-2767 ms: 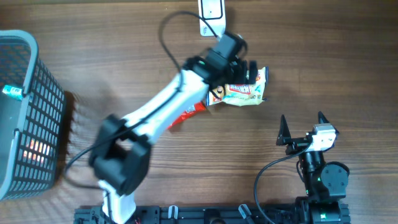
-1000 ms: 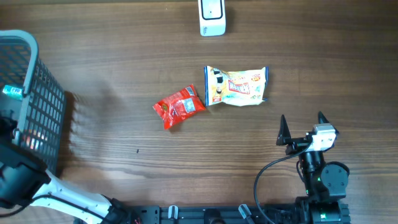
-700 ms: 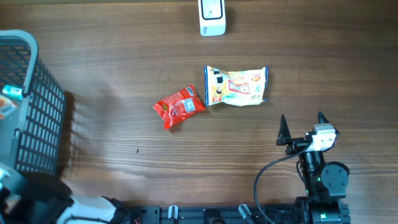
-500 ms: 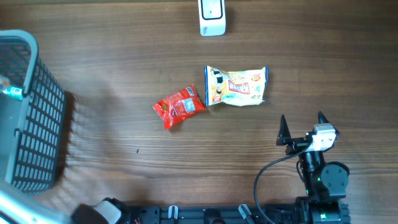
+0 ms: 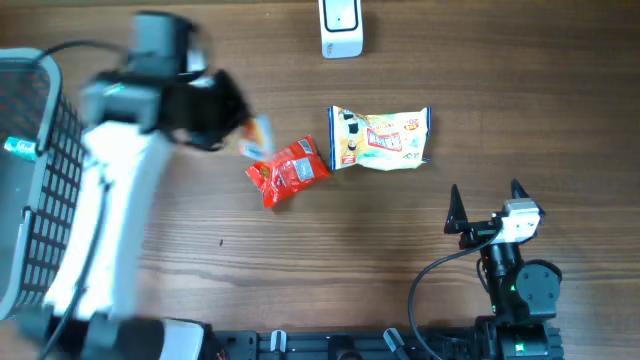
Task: Scan the item barcode
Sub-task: 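Drop the small orange pack next to the red bag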
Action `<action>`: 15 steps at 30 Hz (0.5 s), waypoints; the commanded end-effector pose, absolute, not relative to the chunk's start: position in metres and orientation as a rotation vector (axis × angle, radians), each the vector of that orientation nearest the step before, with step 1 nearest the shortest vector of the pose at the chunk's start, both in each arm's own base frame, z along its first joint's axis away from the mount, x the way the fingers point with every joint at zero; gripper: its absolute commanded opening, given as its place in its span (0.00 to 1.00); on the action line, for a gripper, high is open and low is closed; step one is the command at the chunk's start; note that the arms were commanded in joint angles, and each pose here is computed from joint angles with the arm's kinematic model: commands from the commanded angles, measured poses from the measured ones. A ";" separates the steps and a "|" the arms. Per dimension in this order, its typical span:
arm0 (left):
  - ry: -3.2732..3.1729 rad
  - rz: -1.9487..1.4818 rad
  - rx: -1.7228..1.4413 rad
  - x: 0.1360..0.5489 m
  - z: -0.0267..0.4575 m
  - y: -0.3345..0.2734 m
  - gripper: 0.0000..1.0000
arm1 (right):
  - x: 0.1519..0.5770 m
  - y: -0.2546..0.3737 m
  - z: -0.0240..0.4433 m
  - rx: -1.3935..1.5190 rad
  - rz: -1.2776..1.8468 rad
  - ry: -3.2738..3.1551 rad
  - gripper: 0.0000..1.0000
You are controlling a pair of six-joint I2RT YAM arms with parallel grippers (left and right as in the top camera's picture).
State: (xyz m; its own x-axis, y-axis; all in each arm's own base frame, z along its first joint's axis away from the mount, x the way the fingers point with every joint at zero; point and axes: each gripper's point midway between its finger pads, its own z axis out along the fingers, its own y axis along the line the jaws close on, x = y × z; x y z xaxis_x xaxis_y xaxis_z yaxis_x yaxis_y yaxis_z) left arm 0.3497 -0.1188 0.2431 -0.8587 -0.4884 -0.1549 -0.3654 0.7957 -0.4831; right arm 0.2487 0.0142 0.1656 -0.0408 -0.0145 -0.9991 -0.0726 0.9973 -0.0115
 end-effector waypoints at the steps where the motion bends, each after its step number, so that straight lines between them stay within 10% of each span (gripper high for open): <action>1: 2.917 -0.527 -0.509 0.350 0.176 -0.169 0.04 | 0.248 0.015 0.167 -0.079 0.042 1.605 1.00; 5: 3.039 -0.459 -0.400 0.347 0.126 -0.207 0.31 | 0.248 0.015 0.167 -0.079 0.042 1.605 1.00; 7: 3.040 -0.397 -0.370 0.349 0.114 -0.211 0.90 | 0.248 0.015 0.167 -0.079 0.043 1.605 1.00; 8: 3.031 -0.376 -0.369 0.352 0.112 -0.210 0.99 | 0.248 0.015 0.167 -0.079 0.042 1.605 0.99; 15: 2.778 -0.458 -0.168 0.397 0.217 -0.173 1.00 | 0.248 0.015 0.167 -0.079 0.042 1.605 1.00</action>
State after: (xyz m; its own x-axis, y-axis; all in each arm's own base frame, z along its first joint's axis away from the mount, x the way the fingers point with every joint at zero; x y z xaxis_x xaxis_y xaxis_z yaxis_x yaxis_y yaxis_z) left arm 0.3696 -0.1981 0.1382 -0.9724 -0.2164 -0.0867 -0.1839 0.9406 -0.2852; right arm 0.2487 0.0142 0.1656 -0.0408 -0.0145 -0.9991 -0.0726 0.9973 -0.0115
